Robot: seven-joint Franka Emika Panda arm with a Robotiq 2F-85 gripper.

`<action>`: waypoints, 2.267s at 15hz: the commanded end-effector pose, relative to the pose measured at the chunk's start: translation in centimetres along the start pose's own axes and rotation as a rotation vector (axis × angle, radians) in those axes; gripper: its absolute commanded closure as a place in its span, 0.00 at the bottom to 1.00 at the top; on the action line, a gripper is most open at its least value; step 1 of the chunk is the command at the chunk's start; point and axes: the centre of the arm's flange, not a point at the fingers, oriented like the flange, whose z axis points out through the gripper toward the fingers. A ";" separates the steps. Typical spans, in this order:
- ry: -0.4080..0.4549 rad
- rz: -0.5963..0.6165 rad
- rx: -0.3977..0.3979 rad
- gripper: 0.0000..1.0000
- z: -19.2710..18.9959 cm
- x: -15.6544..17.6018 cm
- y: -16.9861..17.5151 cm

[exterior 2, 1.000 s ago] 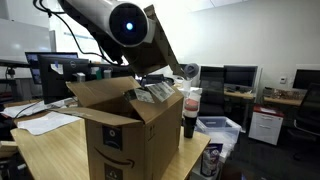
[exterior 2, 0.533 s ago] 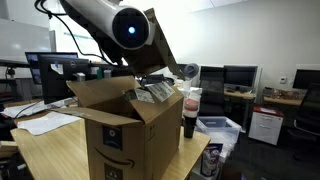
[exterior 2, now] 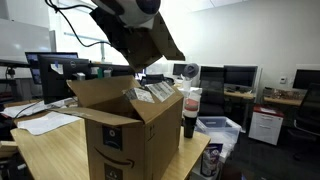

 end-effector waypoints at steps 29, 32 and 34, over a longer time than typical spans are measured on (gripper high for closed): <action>-1.271 0.171 -1.045 0.97 30.9 -10.3 4.2; -1.351 0.313 -1.087 0.97 31.7 -13.1 5.1; -1.404 0.428 -1.100 0.97 32.5 -14.9 5.5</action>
